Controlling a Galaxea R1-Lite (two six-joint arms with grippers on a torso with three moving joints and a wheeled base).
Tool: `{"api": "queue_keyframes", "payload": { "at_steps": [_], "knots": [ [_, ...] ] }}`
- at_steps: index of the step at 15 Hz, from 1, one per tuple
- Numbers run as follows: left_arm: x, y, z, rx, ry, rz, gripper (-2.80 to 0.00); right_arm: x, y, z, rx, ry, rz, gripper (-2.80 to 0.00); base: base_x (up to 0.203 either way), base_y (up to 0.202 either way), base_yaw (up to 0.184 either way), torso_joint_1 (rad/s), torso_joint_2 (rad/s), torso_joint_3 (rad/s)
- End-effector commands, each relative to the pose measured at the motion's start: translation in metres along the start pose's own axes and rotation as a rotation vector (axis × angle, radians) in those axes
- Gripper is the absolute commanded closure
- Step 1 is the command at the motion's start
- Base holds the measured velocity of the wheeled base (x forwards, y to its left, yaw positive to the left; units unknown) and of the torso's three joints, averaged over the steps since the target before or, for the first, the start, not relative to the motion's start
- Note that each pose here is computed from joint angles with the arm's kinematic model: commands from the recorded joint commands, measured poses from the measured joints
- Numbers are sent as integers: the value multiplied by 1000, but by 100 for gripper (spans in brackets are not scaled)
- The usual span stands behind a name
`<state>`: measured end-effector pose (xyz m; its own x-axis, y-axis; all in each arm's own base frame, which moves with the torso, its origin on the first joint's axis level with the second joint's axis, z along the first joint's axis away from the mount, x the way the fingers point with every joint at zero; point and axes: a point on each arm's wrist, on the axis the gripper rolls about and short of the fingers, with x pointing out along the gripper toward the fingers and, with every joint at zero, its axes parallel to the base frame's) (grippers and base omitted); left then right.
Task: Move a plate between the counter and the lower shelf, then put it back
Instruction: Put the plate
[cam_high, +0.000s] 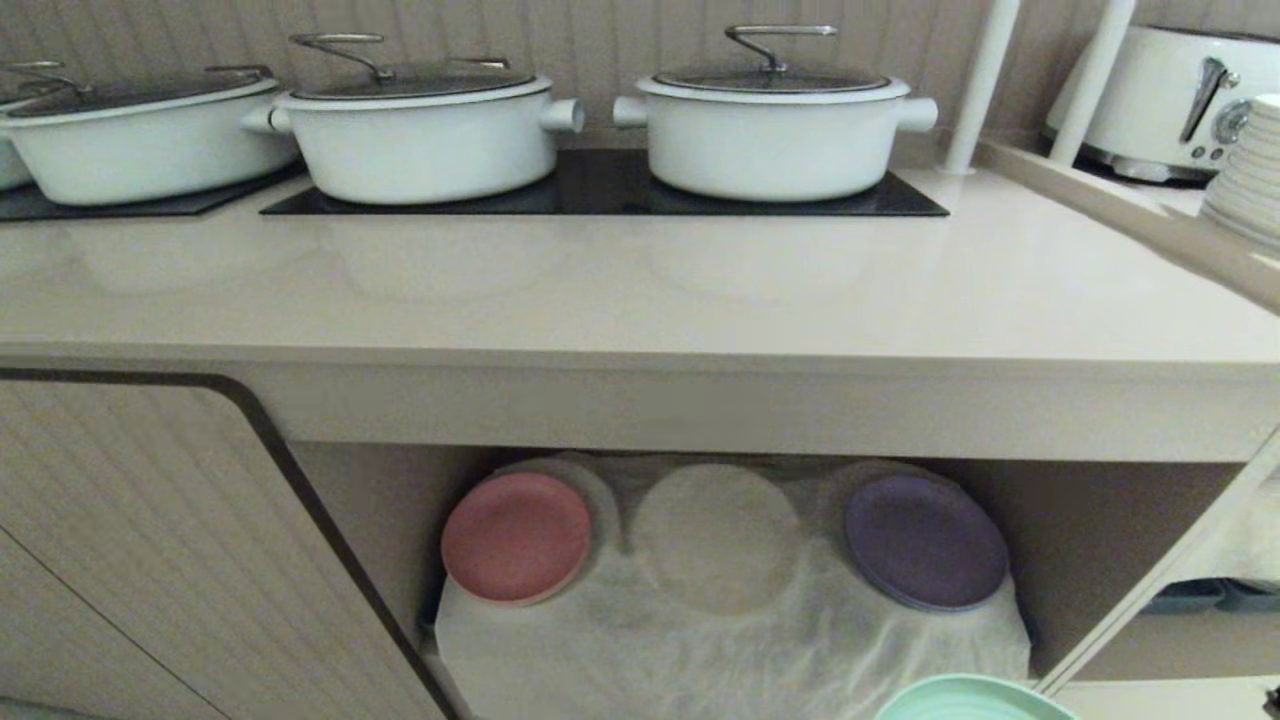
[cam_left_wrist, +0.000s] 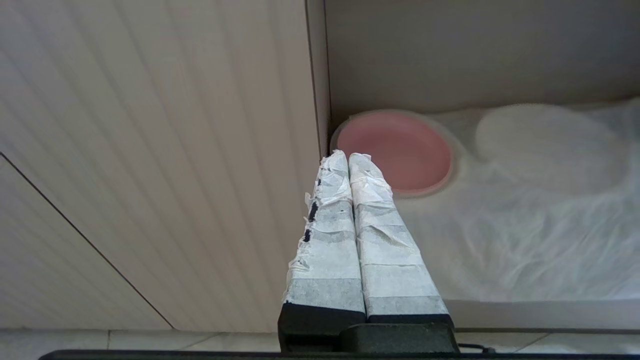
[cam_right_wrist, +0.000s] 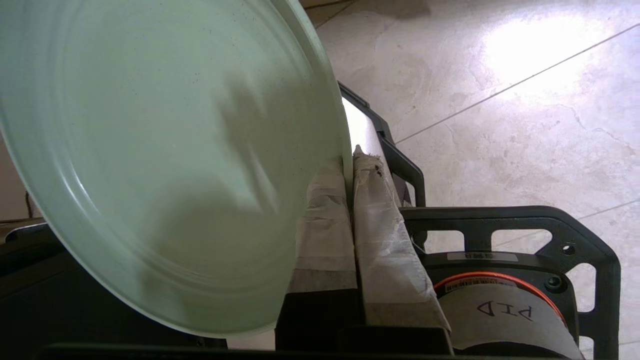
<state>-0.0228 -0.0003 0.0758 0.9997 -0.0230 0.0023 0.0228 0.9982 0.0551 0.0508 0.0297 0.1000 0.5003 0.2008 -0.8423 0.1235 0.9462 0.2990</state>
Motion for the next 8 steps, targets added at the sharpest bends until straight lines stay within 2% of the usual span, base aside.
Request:
{"api": "queue_keyframes", "payload": {
  "at_steps": [1,8],
  "knots": [
    [0,0,0,0,-1,0,0,0,0,0,3,2,-2,0,0,0,0,206,-480,-278],
    [0,0,0,0,-1,0,0,0,1,0,1,1,1,0,0,0,0,219,-496,-283]
  ]
}}
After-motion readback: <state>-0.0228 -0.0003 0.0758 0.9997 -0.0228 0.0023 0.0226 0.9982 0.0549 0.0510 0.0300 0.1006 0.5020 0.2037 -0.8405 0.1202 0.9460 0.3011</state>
